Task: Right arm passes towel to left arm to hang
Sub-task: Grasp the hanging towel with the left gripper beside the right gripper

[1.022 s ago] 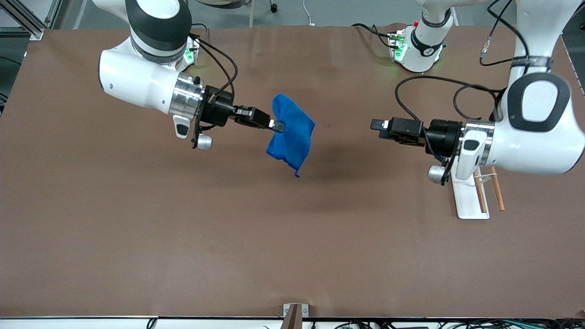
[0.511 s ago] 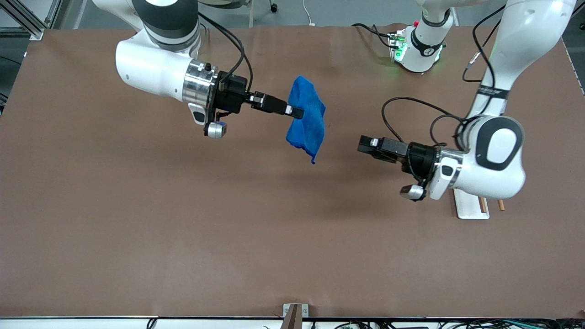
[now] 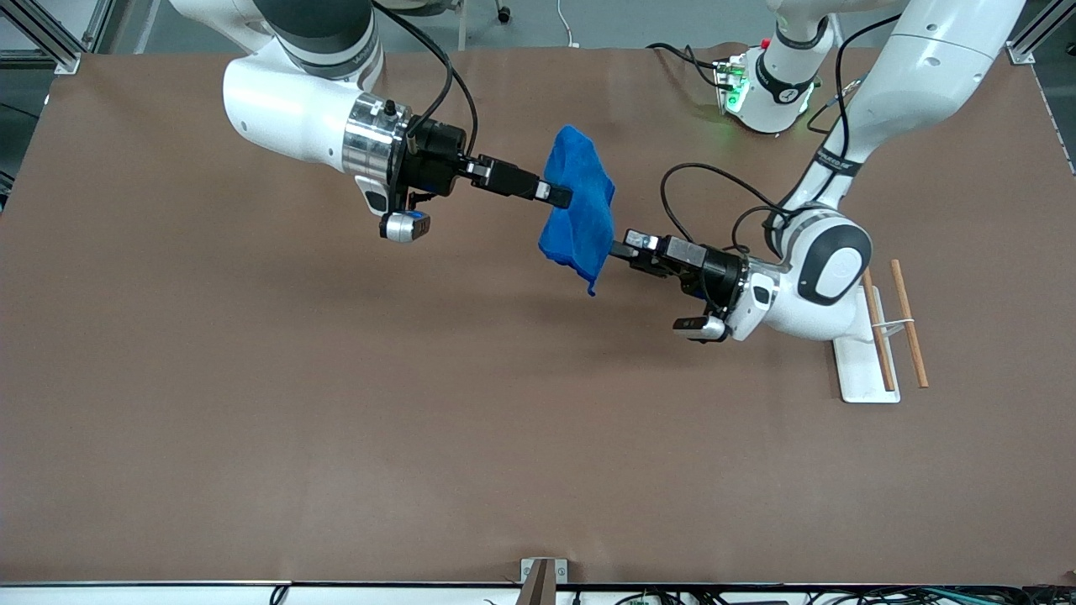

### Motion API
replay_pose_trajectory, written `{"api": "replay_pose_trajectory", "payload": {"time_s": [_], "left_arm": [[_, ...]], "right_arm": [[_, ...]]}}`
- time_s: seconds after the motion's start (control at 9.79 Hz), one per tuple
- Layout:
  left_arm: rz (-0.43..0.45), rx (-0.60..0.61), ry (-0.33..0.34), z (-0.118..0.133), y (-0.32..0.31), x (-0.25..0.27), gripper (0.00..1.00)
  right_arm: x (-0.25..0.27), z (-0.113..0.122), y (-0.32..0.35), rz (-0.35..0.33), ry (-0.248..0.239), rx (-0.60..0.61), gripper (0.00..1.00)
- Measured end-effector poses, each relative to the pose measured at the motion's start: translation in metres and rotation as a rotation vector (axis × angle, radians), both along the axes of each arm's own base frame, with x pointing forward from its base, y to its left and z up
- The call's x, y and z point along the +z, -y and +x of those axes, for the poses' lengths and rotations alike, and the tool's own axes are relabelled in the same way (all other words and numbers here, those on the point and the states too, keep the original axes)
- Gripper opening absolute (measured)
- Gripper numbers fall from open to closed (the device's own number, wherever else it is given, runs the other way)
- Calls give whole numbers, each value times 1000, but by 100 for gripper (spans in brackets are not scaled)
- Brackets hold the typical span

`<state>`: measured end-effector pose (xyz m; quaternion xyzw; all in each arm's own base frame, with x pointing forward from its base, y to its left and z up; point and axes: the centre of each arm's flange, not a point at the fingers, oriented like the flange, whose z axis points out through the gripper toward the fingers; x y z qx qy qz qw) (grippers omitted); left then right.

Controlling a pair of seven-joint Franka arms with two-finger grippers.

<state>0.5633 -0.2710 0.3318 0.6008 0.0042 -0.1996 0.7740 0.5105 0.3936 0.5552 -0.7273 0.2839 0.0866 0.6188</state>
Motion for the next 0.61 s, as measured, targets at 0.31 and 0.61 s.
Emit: {"api": "replay_pose_trajectory", "payload": {"time_s": [0.31, 0.61], "left_arm": [[-73, 39, -30, -1, 14, 12, 91], [-86, 59, -30, 4, 9, 16, 77]], "right_arm": [[-3, 1, -1, 0, -3, 0, 5], [-4, 2, -1, -3, -3, -7, 5]]}}
